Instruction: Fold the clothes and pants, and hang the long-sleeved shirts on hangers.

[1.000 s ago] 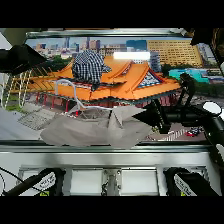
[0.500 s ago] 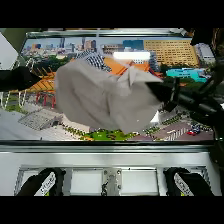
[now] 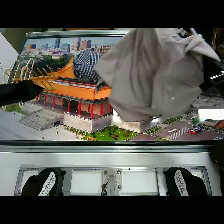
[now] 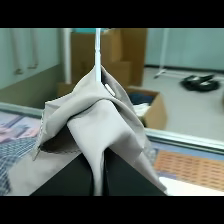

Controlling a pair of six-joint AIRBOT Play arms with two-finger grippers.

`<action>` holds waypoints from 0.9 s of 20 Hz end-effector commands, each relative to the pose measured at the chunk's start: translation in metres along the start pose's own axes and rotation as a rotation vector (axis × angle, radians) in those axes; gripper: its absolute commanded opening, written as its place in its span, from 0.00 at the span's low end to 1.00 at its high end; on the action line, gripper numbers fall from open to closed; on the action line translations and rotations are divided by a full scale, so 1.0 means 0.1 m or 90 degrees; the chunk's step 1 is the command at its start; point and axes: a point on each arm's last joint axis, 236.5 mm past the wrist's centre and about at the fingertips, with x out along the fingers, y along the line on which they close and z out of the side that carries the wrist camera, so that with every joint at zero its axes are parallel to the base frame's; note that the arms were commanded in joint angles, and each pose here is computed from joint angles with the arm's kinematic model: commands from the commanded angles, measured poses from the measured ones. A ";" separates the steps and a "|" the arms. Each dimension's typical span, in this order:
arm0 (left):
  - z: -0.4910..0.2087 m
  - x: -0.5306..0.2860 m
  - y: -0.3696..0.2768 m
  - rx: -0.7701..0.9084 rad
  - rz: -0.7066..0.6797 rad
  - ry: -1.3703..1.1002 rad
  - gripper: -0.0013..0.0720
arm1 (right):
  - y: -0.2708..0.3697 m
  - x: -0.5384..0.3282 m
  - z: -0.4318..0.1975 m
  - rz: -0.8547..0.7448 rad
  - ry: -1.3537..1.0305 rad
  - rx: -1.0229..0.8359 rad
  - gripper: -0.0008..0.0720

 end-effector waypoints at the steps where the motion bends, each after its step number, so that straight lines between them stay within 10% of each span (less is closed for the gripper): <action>1: -0.17 0.09 0.02 -0.009 -0.004 0.025 0.04 | -0.18 -0.10 0.09 -0.052 -0.007 -0.034 0.04; 18: -0.88 1.24 -0.85 0.108 -0.115 0.230 0.04 | -2.47 -0.49 1.23 -0.625 -0.072 -0.212 0.03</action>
